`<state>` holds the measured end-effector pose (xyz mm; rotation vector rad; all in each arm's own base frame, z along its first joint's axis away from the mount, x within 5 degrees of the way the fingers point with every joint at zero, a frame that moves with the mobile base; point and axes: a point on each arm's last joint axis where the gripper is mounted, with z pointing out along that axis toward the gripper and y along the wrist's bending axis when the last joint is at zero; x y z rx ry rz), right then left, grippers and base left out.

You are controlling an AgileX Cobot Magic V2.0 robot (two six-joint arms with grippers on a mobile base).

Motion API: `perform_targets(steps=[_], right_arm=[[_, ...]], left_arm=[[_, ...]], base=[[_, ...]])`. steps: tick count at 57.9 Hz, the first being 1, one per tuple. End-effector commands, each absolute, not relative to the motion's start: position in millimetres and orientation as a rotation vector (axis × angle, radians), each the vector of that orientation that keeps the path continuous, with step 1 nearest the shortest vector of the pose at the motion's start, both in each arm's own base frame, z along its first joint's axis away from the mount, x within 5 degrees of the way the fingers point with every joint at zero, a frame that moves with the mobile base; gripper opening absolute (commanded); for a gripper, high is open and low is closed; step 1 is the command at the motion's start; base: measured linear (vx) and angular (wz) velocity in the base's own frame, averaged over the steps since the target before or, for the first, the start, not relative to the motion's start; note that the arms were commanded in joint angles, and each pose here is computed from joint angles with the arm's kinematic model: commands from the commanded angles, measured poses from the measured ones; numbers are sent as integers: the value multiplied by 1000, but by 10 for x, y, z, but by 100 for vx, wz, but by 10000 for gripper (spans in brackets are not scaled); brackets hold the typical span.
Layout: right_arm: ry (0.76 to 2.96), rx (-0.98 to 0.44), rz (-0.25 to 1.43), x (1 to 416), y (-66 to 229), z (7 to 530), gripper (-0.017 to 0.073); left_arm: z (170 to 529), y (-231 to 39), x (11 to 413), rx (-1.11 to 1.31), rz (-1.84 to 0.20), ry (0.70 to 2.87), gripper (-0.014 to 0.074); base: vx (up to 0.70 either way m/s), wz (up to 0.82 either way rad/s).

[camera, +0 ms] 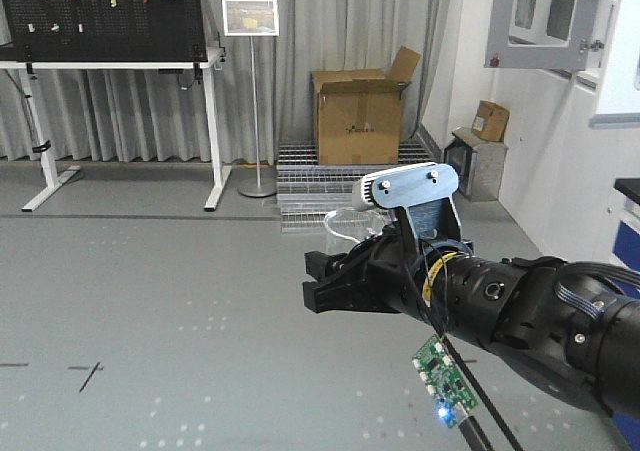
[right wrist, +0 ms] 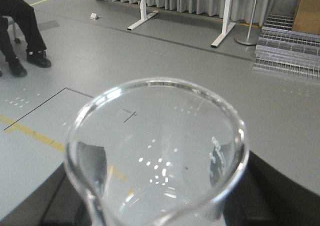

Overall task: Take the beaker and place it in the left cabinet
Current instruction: 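Carry the beaker in the right gripper while driving toward the cabinet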

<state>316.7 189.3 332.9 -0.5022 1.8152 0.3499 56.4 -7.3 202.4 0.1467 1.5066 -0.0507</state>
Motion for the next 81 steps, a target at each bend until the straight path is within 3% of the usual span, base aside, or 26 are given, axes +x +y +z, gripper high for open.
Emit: perform_targets(steps=[1, 81], right_arm=[[1683, -496, 403, 3107, 1884, 3646, -9], [1699, -500, 400, 3138, 1902, 3590, -9]], left_arm=[[2054, -69, 550, 129, -60, 1424, 1], [2055, -69, 550, 129, -60, 1423, 1]], base=[[72, -1], [70, 0]])
